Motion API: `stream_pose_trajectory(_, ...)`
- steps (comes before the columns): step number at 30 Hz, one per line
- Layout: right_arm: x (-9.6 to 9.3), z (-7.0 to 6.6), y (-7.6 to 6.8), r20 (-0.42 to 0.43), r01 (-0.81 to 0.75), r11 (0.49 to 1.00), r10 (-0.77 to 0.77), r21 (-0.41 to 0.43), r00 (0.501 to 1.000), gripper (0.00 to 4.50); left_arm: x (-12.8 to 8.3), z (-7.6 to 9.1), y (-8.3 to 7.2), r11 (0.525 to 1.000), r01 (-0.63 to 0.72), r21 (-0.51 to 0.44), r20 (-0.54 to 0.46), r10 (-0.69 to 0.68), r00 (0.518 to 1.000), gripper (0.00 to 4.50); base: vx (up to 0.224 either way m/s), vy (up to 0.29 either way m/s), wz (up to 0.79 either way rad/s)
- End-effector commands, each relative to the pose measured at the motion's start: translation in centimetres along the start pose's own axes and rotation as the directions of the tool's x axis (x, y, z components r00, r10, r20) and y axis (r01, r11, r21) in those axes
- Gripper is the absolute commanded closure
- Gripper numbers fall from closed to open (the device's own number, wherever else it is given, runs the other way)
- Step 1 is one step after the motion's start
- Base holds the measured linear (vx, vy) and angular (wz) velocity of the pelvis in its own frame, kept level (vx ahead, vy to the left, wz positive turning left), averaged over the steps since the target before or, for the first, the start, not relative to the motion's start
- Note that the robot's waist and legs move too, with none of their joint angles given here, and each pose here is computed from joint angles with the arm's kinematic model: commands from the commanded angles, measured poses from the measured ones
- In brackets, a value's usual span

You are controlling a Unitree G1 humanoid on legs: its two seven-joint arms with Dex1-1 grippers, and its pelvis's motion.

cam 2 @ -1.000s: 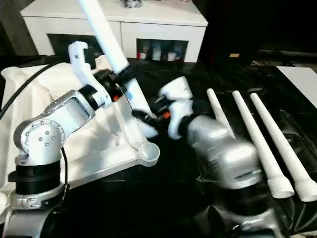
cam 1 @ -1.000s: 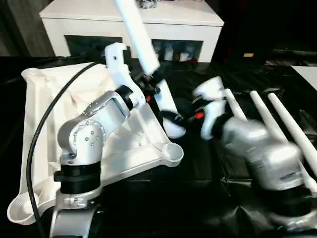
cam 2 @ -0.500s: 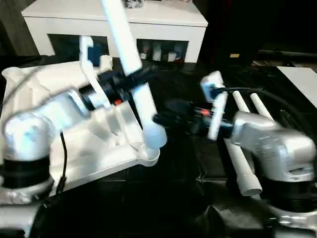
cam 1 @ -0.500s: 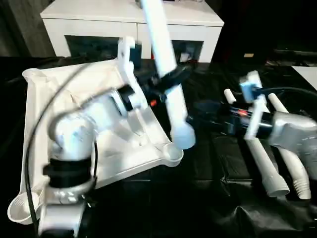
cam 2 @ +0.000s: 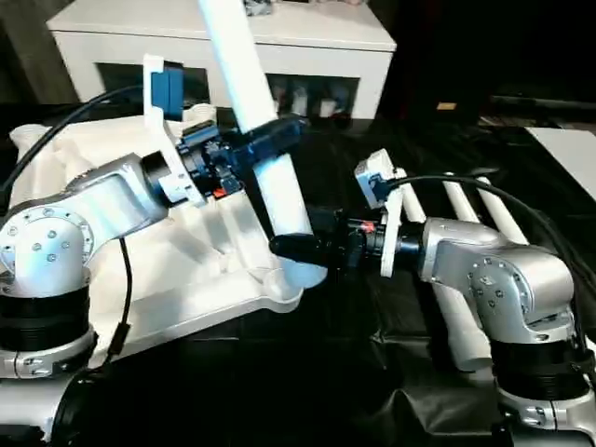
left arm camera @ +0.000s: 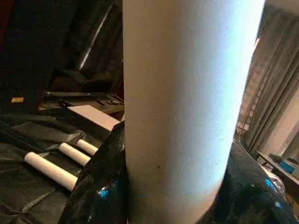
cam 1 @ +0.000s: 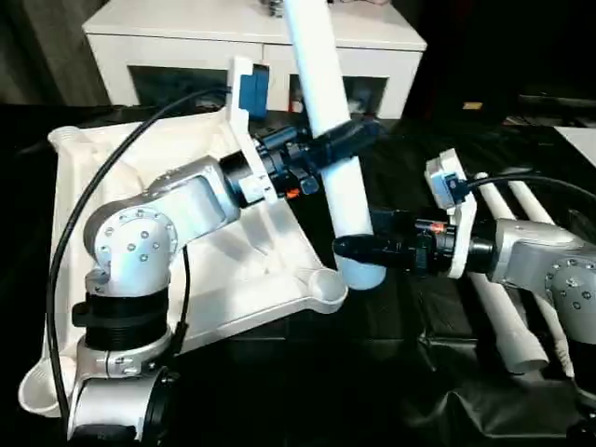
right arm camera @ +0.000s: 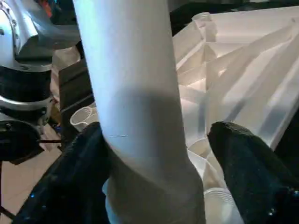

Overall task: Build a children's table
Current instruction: Pick table leg

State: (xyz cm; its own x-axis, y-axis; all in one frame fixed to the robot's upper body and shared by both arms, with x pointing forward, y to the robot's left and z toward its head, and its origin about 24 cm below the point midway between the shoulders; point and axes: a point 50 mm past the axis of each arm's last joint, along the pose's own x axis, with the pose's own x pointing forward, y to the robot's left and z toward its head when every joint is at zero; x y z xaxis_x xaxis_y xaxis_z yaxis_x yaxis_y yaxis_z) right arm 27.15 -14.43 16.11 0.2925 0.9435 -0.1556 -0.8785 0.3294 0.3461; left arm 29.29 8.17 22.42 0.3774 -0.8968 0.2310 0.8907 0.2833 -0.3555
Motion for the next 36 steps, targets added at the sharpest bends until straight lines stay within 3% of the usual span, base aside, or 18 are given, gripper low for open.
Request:
stream_pose_trajectory(1,0.0,0.0,0.1,-0.013,0.002,1.0,-0.002,-0.007,1.0,1.23,0.1,0.2,-0.9,0.998,0.055,0.02,-0.006,-0.055,0.998,2.64,0.0,0.0,0.0)
stream_pose_trajectory(7,0.5,-0.2,0.2,-0.03,0.005,1.0,-0.006,-0.022,1.0,1.68,0.0,0.3,-0.7,0.999,0.047,0.025,-0.005,-0.047,0.999,2.64,0.0,0.0,0.0)
stream_pose_trajectory(9,0.6,-0.3,0.3,-0.035,0.012,0.999,-0.013,-0.031,0.999,2.02,0.0,0.2,-0.7,0.999,0.043,0.025,-0.004,-0.043,0.999,2.64,0.0,0.0,0.0)
stream_pose_trajectory(14,1.0,-0.4,0.2,-0.037,0.043,0.997,-0.046,-0.06,0.998,2.19,0.0,0.0,-0.4,0.999,0.016,0.034,-0.011,-0.016,1.0,2.64,0.0,0.0,0.0)
stream_pose_trajectory(15,1.1,-0.4,0.1,-0.029,0.064,0.995,-0.067,-0.076,0.997,2.36,0.0,-0.1,0.1,0.999,-0.035,0.03,-0.019,0.036,0.999,2.29,0.0,0.0,0.0)
stream_pose_trajectory(19,1.6,-0.2,-0.3,0.01,0.122,0.988,-0.121,-0.091,0.993,2.49,0.0,-0.2,1.0,0.992,-0.122,-0.001,-0.003,0.122,0.992,1.89,0.0,0.0,0.0)
stream_pose_trajectory(25,2.6,-0.2,-0.9,0.046,0.258,0.954,-0.254,-0.15,0.966,2.55,0.2,-1.1,1.0,0.986,-0.167,0.025,-0.033,0.167,0.985,1.43,0.0,0.0,0.0)
stream_pose_trajectory(29,3.9,-0.4,-1.3,0.065,0.375,0.895,-0.37,-0.241,0.927,2.56,0.4,-2.1,1.8,0.951,-0.303,0.064,-0.054,0.306,0.95,1.03,0.0,0.0,0.0)
stream_pose_trajectory(34,4.7,-0.5,-1.0,0.068,0.375,0.89,-0.371,-0.26,0.926,2.56,0.5,-2.3,1.9,0.948,-0.315,0.055,-0.037,0.317,0.948,1.03,0.0,0.0,0.0)
stream_pose_trajectory(36,4.8,-0.5,-1.0,0.073,0.382,0.886,-0.377,-0.262,0.924,2.56,0.4,-2.3,2.0,0.942,-0.331,0.056,-0.03,0.333,0.943,1.36,0.0,0.0,0.0)
